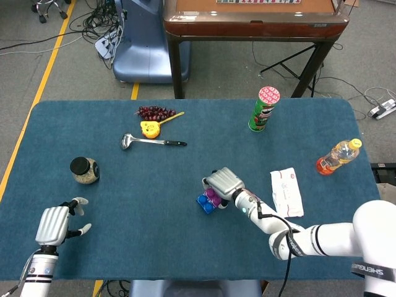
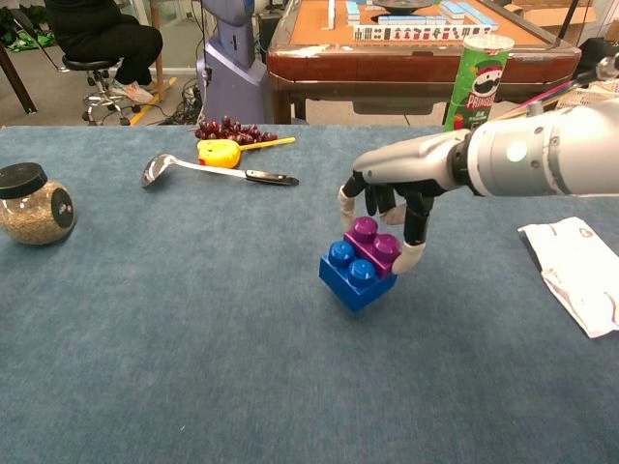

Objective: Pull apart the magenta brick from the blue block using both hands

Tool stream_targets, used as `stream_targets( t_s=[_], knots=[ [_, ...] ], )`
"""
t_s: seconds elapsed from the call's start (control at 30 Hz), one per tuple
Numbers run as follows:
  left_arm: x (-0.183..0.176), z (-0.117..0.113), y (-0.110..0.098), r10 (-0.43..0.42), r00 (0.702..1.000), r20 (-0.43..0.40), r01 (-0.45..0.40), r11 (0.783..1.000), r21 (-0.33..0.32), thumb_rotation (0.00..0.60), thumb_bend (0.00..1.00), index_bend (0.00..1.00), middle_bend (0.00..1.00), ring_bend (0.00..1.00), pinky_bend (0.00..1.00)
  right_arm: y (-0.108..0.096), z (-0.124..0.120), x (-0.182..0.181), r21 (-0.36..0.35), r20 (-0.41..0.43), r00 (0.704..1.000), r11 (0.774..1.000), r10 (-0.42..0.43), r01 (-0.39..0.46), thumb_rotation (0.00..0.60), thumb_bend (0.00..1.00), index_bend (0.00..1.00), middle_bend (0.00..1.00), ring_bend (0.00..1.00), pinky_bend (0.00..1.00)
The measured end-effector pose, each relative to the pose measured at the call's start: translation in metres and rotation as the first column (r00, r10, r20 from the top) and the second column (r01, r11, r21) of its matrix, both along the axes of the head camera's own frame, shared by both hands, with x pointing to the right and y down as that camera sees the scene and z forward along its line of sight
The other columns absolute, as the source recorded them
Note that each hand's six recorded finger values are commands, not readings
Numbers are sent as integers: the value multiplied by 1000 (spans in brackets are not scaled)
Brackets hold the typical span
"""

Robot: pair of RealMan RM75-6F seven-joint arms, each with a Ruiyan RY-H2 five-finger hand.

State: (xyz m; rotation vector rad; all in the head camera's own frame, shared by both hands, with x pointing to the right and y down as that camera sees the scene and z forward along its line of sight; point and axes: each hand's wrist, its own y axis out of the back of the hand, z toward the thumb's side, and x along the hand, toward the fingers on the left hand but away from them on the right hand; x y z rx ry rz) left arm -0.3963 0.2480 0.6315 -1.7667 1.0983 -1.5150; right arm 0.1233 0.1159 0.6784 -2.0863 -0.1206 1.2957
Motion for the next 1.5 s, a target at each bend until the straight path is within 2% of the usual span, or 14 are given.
stream_targets(
  t_s=[0.2, 0.33, 0.43, 0.47, 0.53, 0.63, 0.7, 0.8, 0.93, 1.07, 1.13, 1.5],
  knots=[
    [17, -6, -24, 4, 998, -62, -2, 999, 37, 600, 76, 383, 535, 520, 748, -21, -16, 19, -4, 34, 992, 993, 120, -120, 600, 197, 637, 1000, 969, 1000],
    [31, -8, -45, -7, 994, -113, 13, 999, 51, 600, 74, 360, 552, 589, 875, -35, -27, 29, 2, 57, 981, 982, 187, -187, 600, 201, 639, 1000, 970, 1000],
    [45, -9, -63, -17, 988, -153, 27, 998, 63, 600, 59, 346, 593, 650, 925, -45, -36, 35, 18, 70, 972, 974, 224, -225, 600, 202, 641, 1000, 970, 1000],
    [48, -10, -66, -18, 987, -160, 28, 997, 65, 600, 51, 341, 631, 681, 949, -47, -38, 37, 25, 74, 970, 972, 233, -235, 600, 202, 643, 1000, 970, 1000],
    [59, -10, -77, -19, 983, -183, 33, 997, 72, 600, 34, 327, 788, 791, 995, -52, -41, 39, 39, 81, 965, 967, 250, -254, 600, 202, 646, 1000, 970, 1000],
    [77, -12, -92, -17, 976, -218, 34, 997, 73, 600, 21, 315, 951, 910, 1000, -59, -46, 40, 53, 97, 957, 959, 274, -280, 600, 202, 646, 1000, 971, 1000],
    [90, -13, -100, -6, 972, -235, 25, 997, 75, 600, 15, 308, 991, 952, 1000, -64, -50, 40, 61, 110, 951, 953, 288, -296, 600, 202, 646, 1000, 970, 1000],
    [108, -13, -113, 11, 967, -254, 8, 997, 73, 600, 2, 283, 1000, 995, 1000, -69, -54, 38, 73, 126, 945, 947, 302, -312, 600, 202, 646, 1000, 970, 1000],
    [128, -12, -126, 5, 955, -297, 10, 999, 49, 600, 0, 245, 1000, 1000, 1000, -77, -60, 34, 85, 150, 936, 939, 319, -333, 600, 202, 645, 1000, 971, 1000],
    [145, -12, -137, -13, 937, -349, 18, 1000, 10, 600, 0, 130, 1000, 1000, 1000, -84, -66, 28, 95, 177, 926, 931, 332, -352, 600, 205, 646, 1000, 972, 1000],
    [156, -13, -142, -23, 925, -380, 20, 1000, -9, 600, 0, 104, 1000, 1000, 1000, -87, -70, 23, 101, 198, 920, 926, 339, -363, 600, 219, 645, 1000, 973, 1000],
    [191, -15, -153, -84, 873, -480, 31, 993, -116, 600, 0, 140, 1000, 1000, 1000, -94, -78, -7, 106, 274, 896, 915, 349, -389, 600, 250, 646, 1000, 978, 1000]
  ],
)
